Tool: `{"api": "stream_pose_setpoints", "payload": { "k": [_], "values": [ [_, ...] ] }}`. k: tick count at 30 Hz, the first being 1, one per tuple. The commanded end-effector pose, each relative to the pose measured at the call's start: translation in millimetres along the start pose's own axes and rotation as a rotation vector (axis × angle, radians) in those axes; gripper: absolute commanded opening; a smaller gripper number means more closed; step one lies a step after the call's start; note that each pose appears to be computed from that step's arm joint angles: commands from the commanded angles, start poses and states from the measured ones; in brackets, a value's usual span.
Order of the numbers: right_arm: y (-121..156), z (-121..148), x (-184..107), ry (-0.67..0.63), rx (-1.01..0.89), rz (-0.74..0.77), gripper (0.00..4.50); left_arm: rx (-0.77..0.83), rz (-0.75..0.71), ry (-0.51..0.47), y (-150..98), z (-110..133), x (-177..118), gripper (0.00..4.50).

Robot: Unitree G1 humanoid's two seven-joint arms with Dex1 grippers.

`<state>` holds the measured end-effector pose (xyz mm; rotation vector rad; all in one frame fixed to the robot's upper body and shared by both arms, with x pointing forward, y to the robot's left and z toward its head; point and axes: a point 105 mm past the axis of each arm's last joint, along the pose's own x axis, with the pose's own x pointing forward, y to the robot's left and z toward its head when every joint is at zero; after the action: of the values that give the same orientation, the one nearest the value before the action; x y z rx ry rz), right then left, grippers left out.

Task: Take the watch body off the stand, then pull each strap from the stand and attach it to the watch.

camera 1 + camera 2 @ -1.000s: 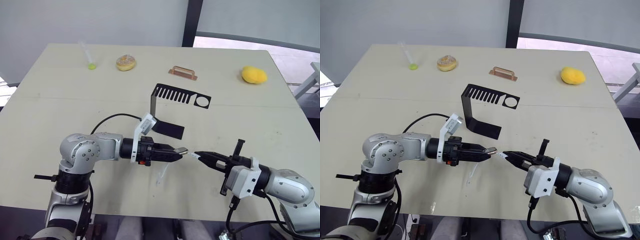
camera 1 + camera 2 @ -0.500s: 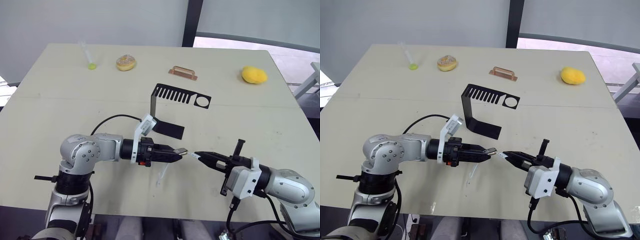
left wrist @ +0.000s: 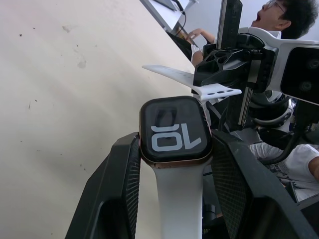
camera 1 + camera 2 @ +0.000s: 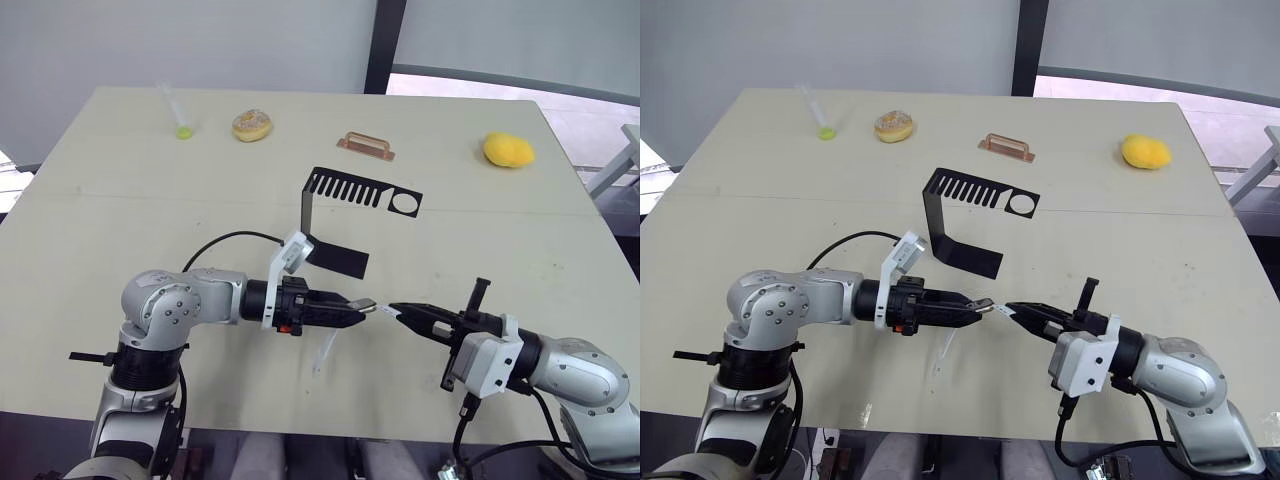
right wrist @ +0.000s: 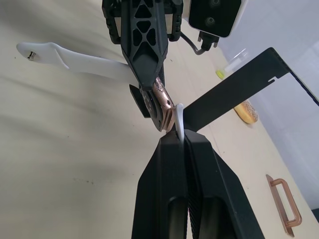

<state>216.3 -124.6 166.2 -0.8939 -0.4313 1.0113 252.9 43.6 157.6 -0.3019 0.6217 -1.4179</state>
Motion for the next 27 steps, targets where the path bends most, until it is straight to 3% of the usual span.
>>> {"api": "stream_pose_setpoints", "payload": {
  "k": [1,27],
  "values": [
    [-2.8,5.5,1.5,-0.027,-0.012,-0.015,0.0,0.027,-0.047,-0.007,-10.6,2.7,2.8,1.58],
    [-3.9,2.4,-6.4,-0.012,-0.013,-0.029,0.0,0.014,-0.018,-0.013,-5.0,2.9,-1.8,1.58]
  ]
}}
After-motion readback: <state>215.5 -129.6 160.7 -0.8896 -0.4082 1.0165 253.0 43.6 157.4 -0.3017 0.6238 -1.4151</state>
